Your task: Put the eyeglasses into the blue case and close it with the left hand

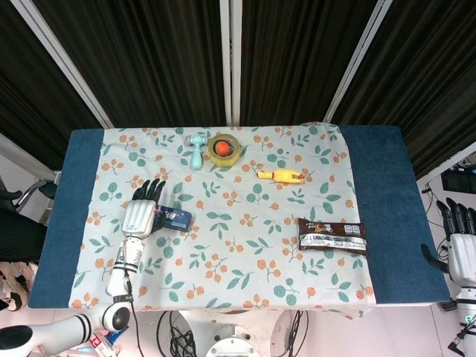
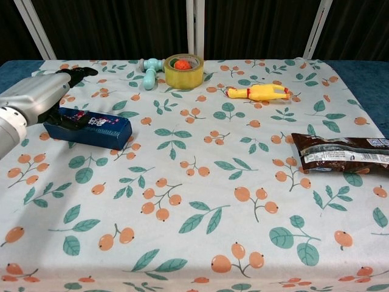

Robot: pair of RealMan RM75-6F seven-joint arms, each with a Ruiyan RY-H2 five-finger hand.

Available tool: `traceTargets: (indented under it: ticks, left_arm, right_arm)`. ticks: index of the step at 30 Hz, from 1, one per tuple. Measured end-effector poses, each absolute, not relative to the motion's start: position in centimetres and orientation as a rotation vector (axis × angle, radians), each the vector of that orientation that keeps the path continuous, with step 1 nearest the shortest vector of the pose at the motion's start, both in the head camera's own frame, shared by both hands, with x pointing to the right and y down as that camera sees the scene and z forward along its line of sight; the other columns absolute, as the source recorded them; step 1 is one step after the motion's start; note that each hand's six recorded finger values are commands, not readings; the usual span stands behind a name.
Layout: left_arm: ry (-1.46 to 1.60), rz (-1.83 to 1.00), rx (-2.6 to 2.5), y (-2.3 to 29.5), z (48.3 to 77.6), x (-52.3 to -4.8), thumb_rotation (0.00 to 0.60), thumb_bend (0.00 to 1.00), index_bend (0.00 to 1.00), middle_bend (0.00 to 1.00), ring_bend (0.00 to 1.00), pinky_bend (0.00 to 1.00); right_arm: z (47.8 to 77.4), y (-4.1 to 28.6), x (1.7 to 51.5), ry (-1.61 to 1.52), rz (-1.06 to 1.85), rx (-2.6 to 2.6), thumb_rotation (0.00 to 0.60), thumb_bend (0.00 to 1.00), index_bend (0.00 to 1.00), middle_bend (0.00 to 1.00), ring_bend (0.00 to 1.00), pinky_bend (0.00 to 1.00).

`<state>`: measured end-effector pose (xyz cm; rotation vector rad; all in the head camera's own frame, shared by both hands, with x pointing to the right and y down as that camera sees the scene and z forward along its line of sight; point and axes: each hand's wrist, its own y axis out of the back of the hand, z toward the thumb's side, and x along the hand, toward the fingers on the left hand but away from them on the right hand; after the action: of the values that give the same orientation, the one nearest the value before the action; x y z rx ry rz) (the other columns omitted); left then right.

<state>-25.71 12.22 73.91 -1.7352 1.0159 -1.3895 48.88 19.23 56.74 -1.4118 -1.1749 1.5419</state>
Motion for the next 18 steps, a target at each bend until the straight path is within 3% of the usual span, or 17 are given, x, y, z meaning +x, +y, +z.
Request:
traceTargets:
  ticks: [7,8,10,11,13,15,18]
  left_arm:
    - [1.090,-1.261,-1.725,13.2,68.7,-27.9,0.599,0.25,0.02,0.03,0.02,0.15]
    - [1.091,-1.248,-1.714,13.7,67.7,-29.1,0.578,0.23,0.02,0.03,0.02,0.15]
    - [1.076,-1.247,-1.699,14.8,66.4,-31.1,0.410,0.16,0.03,0.02,0.02,0.15]
    - [1.054,-1.257,-1.688,15.6,65.8,-32.6,0.289,0.12,0.04,0.01,0.01,0.15]
    - [1.005,-1.285,-1.668,16.9,64.8,-34.9,0.147,0.09,0.04,0.00,0.00,0.15]
    - [0.949,-1.337,-1.635,18.7,63.8,-37.7,0.094,0.08,0.03,0.00,0.00,0.15]
    - [0.926,-1.390,-1.587,20.7,62.5,-40.9,0.086,0.08,0.03,0.00,0.00,0.15]
  right_arm:
    - [56.3,19.2,48.7,-1.178,1.501,-1.410,0.600,0.20,0.00,0.00,0.00,0.00]
    - [56.3,19.3,48.7,-1.175,1.496,-1.412,0.600,0.20,0.00,0.00,0.00,0.00]
    - [56.4,19.5,48.7,-1.166,1.488,-1.417,0.600,0.19,0.00,0.00,0.00,0.00]
    - [56.5,19.5,48.7,-1.163,1.484,-1.420,0.600,0.18,0.00,0.00,0.00,0.00]
    - [56.7,19.7,48.7,-1.158,1.473,-1.426,0.600,0.18,0.00,0.00,0.00,0.00]
    - [56.8,19.9,48.7,-1.155,1.465,-1.432,0.600,0.18,0.00,0.00,0.00,0.00]
    - [57.2,20.2,48.4,-1.154,1.456,-1.438,0.600,0.18,0.00,0.00,0.00,0.00]
